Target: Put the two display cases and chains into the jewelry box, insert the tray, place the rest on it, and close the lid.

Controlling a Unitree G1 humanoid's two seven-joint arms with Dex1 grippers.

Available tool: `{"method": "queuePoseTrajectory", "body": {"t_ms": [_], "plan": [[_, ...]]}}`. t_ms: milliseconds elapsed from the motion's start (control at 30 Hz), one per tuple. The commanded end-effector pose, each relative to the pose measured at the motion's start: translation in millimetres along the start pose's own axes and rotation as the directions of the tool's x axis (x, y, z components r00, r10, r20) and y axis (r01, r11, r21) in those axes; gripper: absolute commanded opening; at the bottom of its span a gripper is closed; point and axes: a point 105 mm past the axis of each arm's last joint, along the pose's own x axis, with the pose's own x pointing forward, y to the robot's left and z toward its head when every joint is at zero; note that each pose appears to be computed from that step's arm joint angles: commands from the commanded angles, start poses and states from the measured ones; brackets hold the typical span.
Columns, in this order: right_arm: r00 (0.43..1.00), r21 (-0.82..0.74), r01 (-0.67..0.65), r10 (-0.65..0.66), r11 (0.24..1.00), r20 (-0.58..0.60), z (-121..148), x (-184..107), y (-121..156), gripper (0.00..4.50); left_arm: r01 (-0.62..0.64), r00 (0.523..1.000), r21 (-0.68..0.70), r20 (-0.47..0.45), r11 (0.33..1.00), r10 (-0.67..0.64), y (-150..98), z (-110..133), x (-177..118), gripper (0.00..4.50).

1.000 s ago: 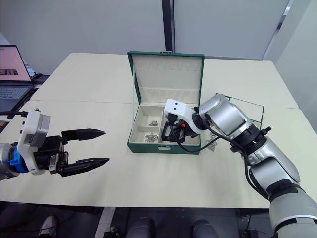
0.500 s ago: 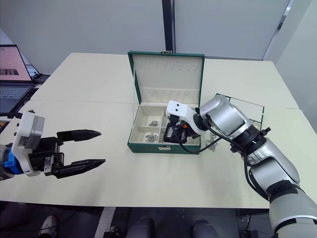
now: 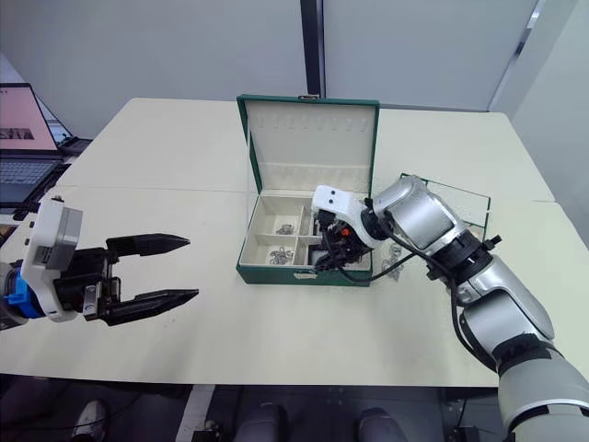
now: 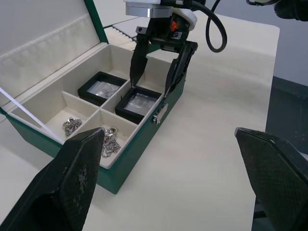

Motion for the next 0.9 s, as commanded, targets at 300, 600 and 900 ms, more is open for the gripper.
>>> {"method": "queuePoseTrajectory", "body": {"t_ms": [300,600,900], "plan": [[0.964,0.026,0.181,-0.183,0.983,0.193,10.3,-75.2,20.9,4.44,-0.035,0.999,-0.081,0.003,0.996,0.035,4.1,5.6,0.6,4.5],[0.93,0.18,0.248,-0.286,0.952,0.231,-51.2,-85.3,94.2,4.44,-0.132,0.989,-0.142,-0.087,0.981,0.12,10.6,-27.4,-14.1,4.5],[0.922,0.323,0.234,-0.315,0.917,0.227,-101.6,-82.3,135.6,4.44,-0.233,0.972,-0.08,-0.038,0.969,0.231,11.5,-44.8,-41.1,4.5]]}}
